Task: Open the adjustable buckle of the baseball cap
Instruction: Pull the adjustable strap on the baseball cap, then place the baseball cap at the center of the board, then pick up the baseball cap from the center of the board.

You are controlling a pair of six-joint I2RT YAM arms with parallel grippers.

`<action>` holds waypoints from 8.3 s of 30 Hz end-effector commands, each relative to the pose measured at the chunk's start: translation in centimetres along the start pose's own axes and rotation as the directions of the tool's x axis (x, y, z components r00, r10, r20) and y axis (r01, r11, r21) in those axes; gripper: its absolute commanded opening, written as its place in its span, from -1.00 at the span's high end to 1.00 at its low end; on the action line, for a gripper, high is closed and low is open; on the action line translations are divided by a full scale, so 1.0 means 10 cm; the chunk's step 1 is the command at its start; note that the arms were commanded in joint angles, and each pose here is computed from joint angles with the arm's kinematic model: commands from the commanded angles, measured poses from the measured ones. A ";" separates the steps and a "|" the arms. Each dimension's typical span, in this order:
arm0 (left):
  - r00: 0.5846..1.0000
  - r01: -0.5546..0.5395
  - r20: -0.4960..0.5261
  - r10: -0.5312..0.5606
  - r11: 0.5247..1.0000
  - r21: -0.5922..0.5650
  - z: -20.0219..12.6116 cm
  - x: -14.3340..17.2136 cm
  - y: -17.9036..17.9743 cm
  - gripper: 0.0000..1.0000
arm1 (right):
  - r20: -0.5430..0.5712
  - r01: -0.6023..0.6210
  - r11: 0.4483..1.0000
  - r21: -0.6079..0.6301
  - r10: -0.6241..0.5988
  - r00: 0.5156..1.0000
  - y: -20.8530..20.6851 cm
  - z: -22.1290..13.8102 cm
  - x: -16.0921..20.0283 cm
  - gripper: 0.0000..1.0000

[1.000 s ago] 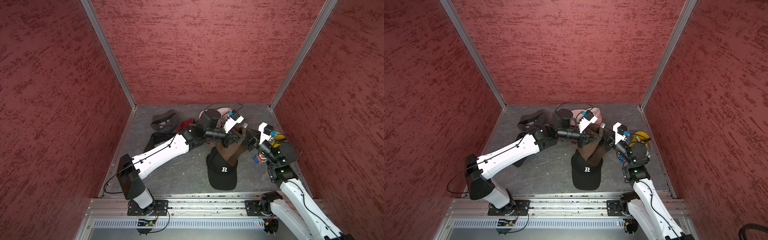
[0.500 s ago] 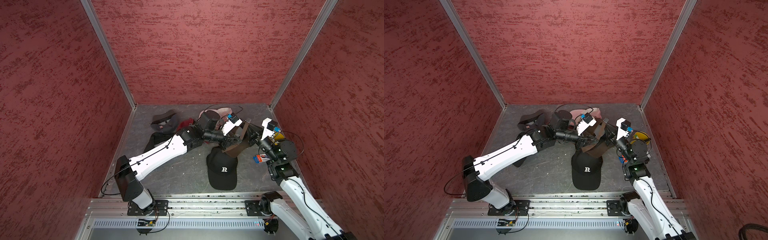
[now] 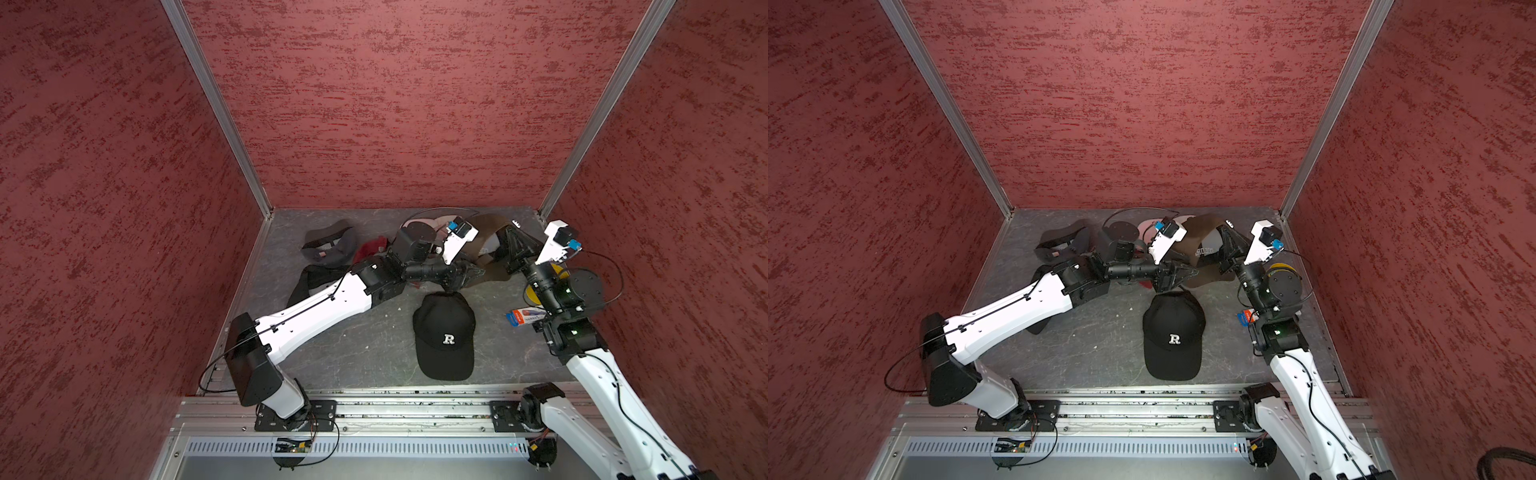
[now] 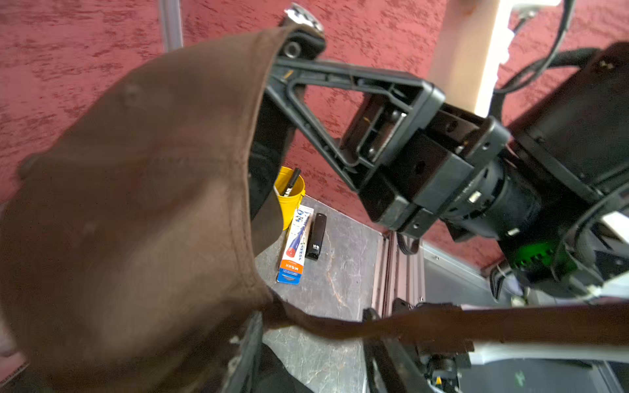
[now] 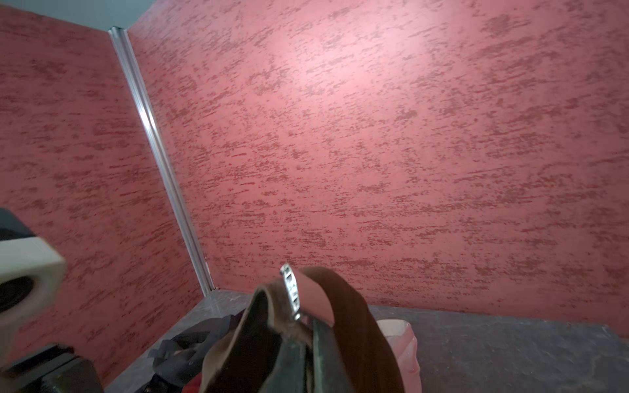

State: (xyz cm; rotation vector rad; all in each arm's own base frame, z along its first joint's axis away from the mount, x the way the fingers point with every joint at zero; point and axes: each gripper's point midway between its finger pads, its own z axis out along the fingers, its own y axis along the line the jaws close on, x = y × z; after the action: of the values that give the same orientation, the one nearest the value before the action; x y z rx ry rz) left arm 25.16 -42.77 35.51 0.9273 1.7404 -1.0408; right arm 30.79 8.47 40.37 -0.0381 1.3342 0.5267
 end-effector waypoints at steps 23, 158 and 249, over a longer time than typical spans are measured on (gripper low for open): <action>0.892 -0.159 0.383 0.239 0.960 -0.230 0.58 -0.11 -0.66 -0.53 | 0.197 -0.404 0.838 0.366 0.355 0.914 -0.56 0.11 -0.52 1.00; 0.571 0.574 0.043 -0.820 0.361 -0.735 -1.65 3.56 0.88 0.39 | -0.435 -0.296 0.952 0.074 0.298 0.849 -0.03 0.18 1.51 -0.17; 0.990 0.020 -0.095 -0.103 0.773 -0.634 -1.10 0.49 0.99 -0.83 | -0.533 0.123 0.959 0.256 0.034 0.845 -0.58 1.71 1.88 1.00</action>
State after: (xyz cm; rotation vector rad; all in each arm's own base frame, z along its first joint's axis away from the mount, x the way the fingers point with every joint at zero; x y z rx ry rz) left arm 28.42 -27.05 29.04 0.4531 2.1219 -0.3411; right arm 51.27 15.44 20.05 0.0947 2.0581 0.2910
